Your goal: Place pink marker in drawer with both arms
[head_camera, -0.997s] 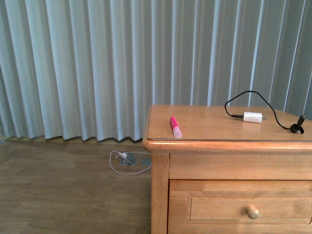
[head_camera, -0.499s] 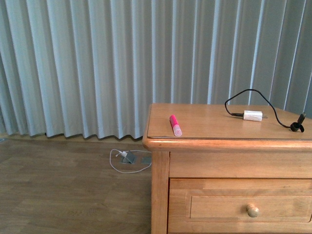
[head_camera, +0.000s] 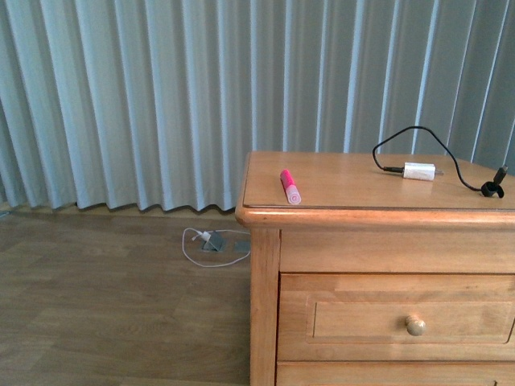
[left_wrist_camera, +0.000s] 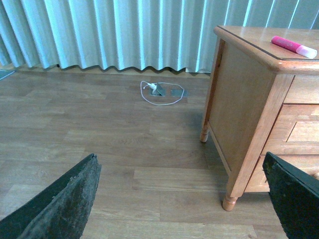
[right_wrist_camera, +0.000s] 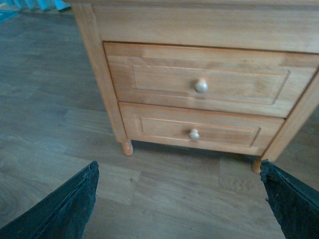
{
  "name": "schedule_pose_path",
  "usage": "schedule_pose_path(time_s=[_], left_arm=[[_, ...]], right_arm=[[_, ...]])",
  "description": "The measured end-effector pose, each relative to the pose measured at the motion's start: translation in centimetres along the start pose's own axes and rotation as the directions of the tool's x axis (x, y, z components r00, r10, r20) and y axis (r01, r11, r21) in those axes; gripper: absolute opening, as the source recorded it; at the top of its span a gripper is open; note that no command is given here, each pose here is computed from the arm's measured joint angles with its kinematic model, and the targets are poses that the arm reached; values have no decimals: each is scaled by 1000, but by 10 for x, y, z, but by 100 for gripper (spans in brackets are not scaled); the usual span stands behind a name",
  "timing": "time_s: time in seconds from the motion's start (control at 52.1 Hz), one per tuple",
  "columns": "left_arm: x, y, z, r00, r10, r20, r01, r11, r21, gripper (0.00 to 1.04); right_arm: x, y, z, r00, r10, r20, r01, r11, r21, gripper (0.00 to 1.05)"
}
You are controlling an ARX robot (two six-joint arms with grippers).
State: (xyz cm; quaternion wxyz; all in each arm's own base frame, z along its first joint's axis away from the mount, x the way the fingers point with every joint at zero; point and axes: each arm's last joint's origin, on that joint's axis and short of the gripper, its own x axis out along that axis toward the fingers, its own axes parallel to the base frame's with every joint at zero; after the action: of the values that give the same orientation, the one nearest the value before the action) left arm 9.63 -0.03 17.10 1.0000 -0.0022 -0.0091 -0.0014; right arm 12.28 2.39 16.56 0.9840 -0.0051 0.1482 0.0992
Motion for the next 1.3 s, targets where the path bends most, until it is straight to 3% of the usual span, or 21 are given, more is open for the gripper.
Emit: schedule_pose_path(time_s=[0.211, 0.518, 0.825, 1.304], left_arm=[[0, 0, 0, 1000, 0, 0, 0, 1000, 0, 99], [0, 0, 0, 1000, 0, 0, 0, 1000, 0, 99], [0, 0, 0, 1000, 0, 0, 0, 1000, 0, 99], [0, 0, 0, 1000, 0, 0, 0, 1000, 0, 99]], right_arm=[[99, 10, 21, 999, -26, -32, 27, 998, 51, 96], [193, 4, 5, 989, -118, -90, 123, 991, 56, 96], [246, -1, -2, 985, -156, -77, 161, 985, 58, 96], [286, -9, -13, 982, -175, -78, 178, 983, 39, 96]])
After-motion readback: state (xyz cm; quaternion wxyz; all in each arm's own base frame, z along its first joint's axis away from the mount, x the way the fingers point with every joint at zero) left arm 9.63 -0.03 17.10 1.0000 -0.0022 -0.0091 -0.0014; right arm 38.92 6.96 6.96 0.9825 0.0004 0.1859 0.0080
